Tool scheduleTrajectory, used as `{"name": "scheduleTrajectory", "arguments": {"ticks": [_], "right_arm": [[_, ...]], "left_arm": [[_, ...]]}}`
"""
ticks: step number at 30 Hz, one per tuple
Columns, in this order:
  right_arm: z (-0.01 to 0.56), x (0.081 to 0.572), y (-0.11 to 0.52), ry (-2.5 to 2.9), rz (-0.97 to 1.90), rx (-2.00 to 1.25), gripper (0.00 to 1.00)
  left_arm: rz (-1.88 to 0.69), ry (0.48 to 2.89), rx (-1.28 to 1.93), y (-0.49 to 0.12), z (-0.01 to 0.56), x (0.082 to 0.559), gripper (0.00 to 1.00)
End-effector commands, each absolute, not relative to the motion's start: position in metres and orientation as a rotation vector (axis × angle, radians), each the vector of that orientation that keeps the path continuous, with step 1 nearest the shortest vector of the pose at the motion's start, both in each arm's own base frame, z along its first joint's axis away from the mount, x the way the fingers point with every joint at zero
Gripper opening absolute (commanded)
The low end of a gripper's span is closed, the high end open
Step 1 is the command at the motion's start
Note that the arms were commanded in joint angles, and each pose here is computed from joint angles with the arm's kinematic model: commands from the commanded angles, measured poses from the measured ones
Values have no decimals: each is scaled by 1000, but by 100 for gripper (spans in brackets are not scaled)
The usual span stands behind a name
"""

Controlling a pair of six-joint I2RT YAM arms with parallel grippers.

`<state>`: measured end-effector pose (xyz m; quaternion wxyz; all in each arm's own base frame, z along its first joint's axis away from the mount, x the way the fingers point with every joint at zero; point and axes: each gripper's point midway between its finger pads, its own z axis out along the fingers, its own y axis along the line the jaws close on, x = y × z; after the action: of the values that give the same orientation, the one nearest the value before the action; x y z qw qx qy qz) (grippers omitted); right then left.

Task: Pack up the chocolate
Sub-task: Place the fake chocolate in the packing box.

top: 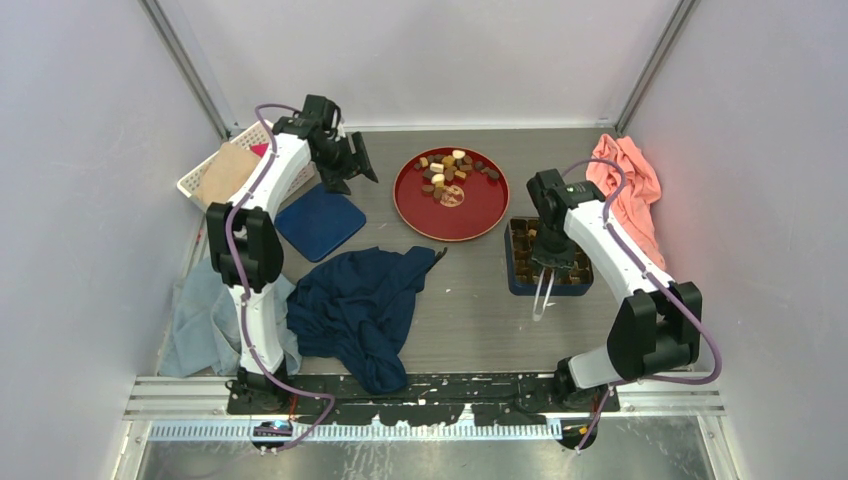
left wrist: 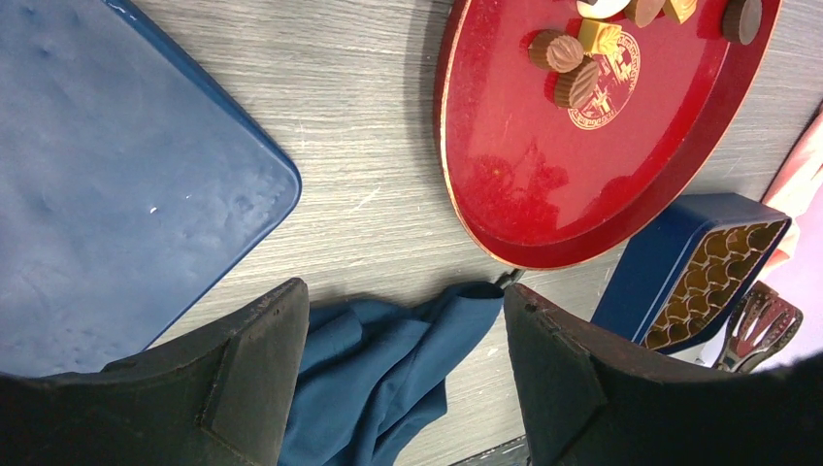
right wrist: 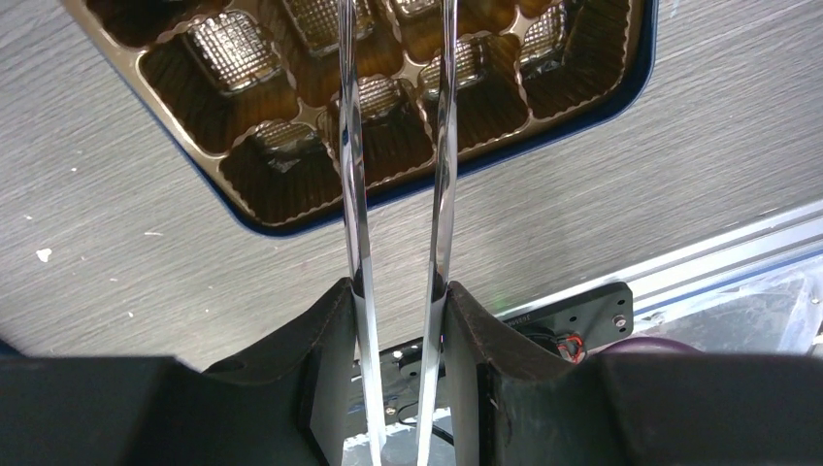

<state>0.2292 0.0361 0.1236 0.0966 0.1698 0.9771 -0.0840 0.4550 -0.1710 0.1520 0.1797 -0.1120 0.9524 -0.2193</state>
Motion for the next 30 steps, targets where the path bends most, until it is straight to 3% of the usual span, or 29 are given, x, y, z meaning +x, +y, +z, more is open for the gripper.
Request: {"name": "scheduleTrajectory", "arguments": {"ticks": [1, 19, 30], "right_arm": [[121, 235, 28, 2845, -257, 547, 7], [98, 241, 25, 2923, -197, 552, 10], [96, 246, 23, 2949, -207, 529, 19]], "left_arm": [[-659, 2632, -289, -177, 172, 464, 74], [-671, 2626, -305, -180, 170, 470, 74], [-664, 2619, -300, -180, 172, 473, 74]]}}
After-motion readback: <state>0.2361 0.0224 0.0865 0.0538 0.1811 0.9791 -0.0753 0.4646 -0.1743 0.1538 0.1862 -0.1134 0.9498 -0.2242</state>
